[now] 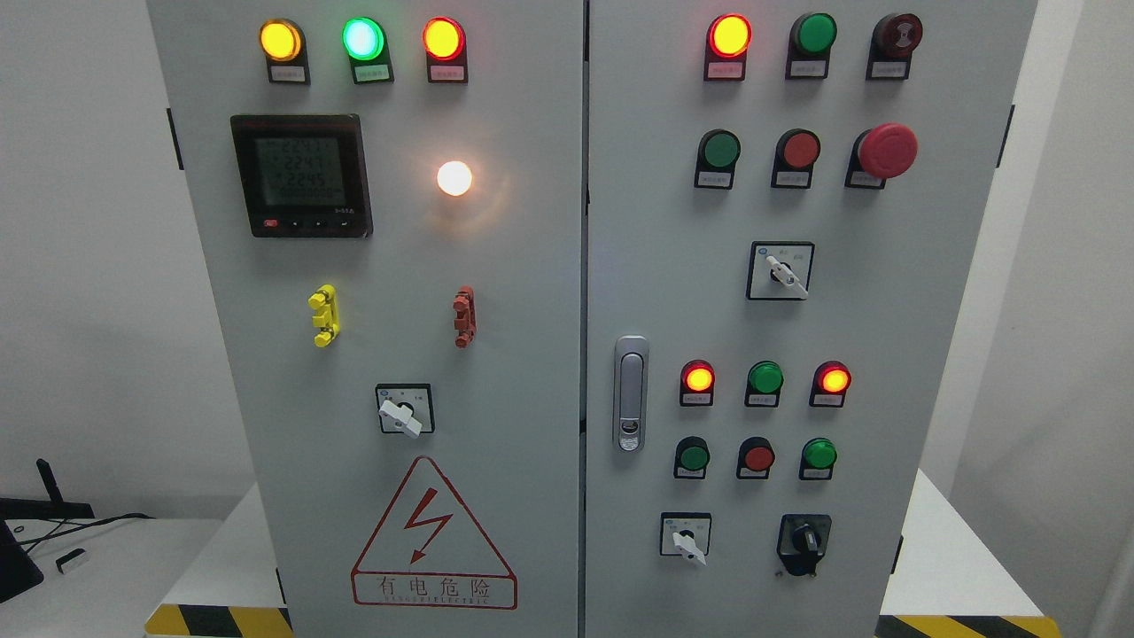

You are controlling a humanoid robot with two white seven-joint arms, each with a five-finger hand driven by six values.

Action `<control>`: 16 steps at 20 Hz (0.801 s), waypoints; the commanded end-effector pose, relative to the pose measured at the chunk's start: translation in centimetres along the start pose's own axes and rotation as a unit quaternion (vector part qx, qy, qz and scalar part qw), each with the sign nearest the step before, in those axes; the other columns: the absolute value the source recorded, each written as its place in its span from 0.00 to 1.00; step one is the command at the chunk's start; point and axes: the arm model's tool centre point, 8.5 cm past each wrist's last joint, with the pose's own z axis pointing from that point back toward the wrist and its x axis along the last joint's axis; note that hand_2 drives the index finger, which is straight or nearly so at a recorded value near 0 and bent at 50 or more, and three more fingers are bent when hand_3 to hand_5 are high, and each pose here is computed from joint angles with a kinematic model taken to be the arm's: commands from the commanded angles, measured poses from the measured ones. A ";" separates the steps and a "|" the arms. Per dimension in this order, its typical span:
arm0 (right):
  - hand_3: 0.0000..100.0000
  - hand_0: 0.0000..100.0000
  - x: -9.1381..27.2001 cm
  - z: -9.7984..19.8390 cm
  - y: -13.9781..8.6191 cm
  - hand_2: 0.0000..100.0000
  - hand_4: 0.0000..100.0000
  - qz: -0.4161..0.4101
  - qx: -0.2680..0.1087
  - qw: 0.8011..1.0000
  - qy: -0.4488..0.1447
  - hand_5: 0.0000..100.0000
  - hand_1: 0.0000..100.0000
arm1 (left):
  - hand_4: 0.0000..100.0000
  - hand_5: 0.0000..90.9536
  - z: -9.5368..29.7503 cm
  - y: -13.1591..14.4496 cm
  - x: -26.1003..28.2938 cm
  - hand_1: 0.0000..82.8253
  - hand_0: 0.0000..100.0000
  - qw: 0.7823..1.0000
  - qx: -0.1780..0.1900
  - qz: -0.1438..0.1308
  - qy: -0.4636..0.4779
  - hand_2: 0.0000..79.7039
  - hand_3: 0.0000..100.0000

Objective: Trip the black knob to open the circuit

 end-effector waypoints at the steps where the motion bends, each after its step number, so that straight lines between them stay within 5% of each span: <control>1: 0.04 0.26 0.8 0.1 -0.4 0.00 0.00 -0.033 -0.006 0.999 -0.031 0.00 0.30 | 0.00 0.00 0.0 0.0 0.0 0.47 0.12 1.000 -0.002 -0.015 0.000 0.00 0.00; 10: 0.04 0.26 1.7 1.9 -1.0 0.00 0.02 -0.050 -0.012 0.992 -0.116 0.00 0.30 | 0.00 0.00 0.0 -0.1 0.0 0.47 0.12 1.000 -0.003 -0.015 -0.001 0.00 0.00; 16: 0.09 0.26 1.6 5.1 -1.8 0.00 0.10 -0.074 -0.036 0.965 -0.251 0.02 0.30 | 0.00 0.00 0.0 0.0 0.0 0.47 0.12 1.000 -0.002 -0.015 -0.001 0.00 0.00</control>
